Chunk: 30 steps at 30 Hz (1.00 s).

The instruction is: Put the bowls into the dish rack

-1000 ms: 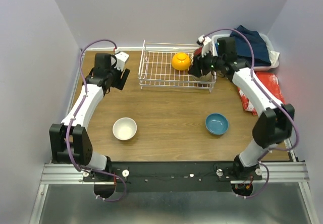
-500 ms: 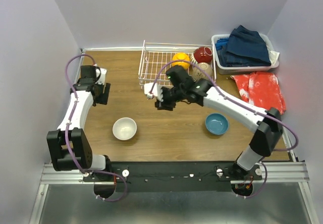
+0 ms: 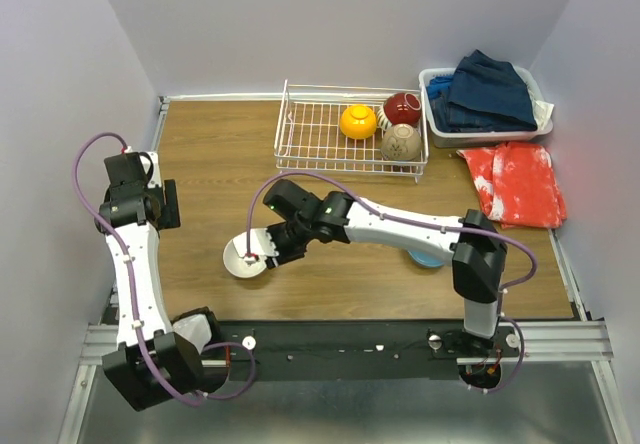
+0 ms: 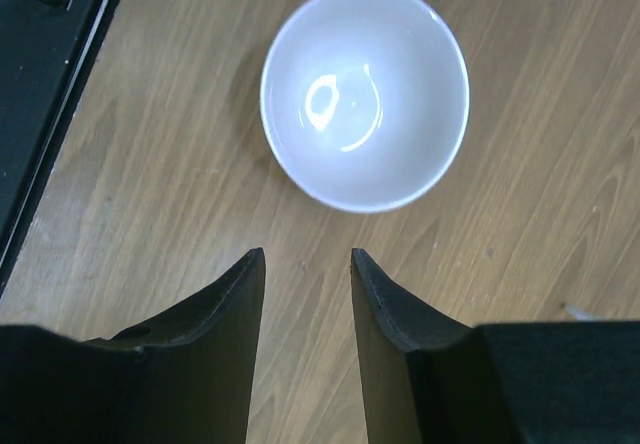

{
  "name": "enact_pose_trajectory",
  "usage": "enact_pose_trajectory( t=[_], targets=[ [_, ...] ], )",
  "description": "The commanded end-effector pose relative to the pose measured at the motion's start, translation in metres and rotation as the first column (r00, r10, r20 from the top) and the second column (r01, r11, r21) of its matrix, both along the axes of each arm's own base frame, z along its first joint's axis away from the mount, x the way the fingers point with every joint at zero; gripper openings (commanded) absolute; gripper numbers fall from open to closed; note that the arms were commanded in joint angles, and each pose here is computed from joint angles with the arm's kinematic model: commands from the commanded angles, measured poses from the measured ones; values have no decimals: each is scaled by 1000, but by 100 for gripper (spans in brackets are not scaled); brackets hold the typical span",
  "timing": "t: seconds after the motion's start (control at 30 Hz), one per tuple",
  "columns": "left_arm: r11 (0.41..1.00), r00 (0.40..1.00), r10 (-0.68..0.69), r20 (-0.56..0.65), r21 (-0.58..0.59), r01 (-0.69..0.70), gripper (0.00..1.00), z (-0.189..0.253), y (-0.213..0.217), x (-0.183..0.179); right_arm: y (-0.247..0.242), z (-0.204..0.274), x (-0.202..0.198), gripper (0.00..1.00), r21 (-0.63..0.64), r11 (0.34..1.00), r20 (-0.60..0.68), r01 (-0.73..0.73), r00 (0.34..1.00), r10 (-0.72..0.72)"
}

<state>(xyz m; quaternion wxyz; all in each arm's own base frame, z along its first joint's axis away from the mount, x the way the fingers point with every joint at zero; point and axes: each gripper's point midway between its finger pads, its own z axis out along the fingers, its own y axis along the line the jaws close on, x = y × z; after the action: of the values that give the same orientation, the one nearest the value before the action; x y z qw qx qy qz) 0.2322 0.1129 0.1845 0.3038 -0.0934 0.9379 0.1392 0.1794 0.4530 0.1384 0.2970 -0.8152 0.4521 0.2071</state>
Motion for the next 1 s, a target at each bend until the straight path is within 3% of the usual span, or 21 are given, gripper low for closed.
enact_pose_trajectory(
  t=[0.0,0.3,0.53,0.57,0.67,0.7,0.8,0.87,0.97],
  targets=[
    [996,996,75,41,-45,-74,83,18,0,-17,27,-12,-24,48,-24,990,61,-138,988,140],
    [989,984,133,119,-80,-124,83,43,8,-24,43,-48,-31,50,-109,979,52,-170,983,177],
    [987,982,141,129,-93,-130,83,43,5,-28,40,-78,-20,48,-167,981,64,-100,992,112],
    [986,981,147,131,-93,-135,83,42,6,-29,40,-80,-20,45,-169,981,65,-95,992,108],
    [985,980,154,125,-96,-143,83,39,7,-30,38,-80,-20,27,-175,980,66,-93,992,106],
    [985,981,143,130,-112,-128,82,39,4,-28,37,-78,-20,16,-173,981,65,-92,992,105],
    [986,983,128,131,-120,-113,82,42,4,-24,36,-57,-21,1,-152,986,63,-66,995,76],
    [990,985,87,149,-127,-68,81,49,0,-17,35,-26,-19,1,-125,992,58,-24,998,31],
    [989,974,-2,225,-144,36,79,68,-8,3,34,55,-11,1,17,999,5,29,1000,-29]
  ],
)
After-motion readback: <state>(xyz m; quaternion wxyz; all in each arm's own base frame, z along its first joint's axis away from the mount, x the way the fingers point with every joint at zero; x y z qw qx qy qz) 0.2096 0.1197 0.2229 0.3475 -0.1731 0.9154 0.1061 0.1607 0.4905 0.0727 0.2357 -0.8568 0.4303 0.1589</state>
